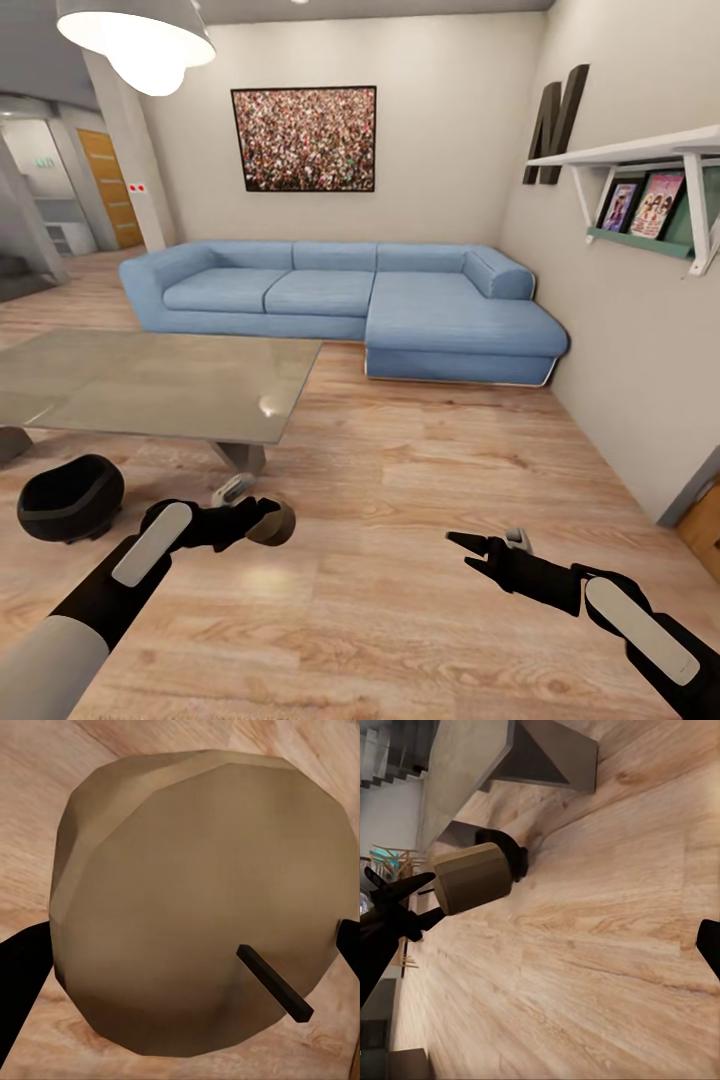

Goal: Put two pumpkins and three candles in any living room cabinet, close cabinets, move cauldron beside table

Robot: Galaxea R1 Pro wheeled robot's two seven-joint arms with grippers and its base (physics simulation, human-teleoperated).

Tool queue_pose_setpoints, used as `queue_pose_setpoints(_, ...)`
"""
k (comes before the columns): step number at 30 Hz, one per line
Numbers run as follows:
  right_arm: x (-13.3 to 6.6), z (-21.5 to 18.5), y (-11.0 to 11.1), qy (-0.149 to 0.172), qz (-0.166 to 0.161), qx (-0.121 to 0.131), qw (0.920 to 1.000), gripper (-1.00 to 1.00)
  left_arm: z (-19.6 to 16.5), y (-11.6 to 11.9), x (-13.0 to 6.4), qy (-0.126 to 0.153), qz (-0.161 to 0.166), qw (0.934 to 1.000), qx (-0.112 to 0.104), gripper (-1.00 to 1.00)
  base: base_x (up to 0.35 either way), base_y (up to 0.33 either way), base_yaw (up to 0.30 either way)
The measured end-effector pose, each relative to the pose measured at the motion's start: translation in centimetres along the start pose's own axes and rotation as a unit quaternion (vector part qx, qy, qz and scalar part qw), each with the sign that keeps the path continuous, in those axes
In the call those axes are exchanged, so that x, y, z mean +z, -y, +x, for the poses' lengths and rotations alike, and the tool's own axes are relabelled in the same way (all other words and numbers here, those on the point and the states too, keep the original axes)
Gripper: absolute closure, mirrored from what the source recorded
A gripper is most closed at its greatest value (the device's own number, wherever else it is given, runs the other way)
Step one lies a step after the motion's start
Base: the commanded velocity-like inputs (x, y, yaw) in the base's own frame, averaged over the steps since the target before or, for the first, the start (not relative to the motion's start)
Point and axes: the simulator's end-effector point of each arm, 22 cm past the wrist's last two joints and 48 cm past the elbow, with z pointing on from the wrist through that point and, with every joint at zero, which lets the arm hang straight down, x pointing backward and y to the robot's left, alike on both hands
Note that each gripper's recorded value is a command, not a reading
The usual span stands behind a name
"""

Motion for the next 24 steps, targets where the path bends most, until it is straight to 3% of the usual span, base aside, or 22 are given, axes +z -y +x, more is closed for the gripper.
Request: queue_pose_setpoints(24,-0.8,-1.8,-2.9,-0.007,0.008,0.011,0.9999,-1.00,-1.5,1.8,-1.9,-0.015,-0.010,0.9998,-0.007,1.00,0.000,0.000,0.150)
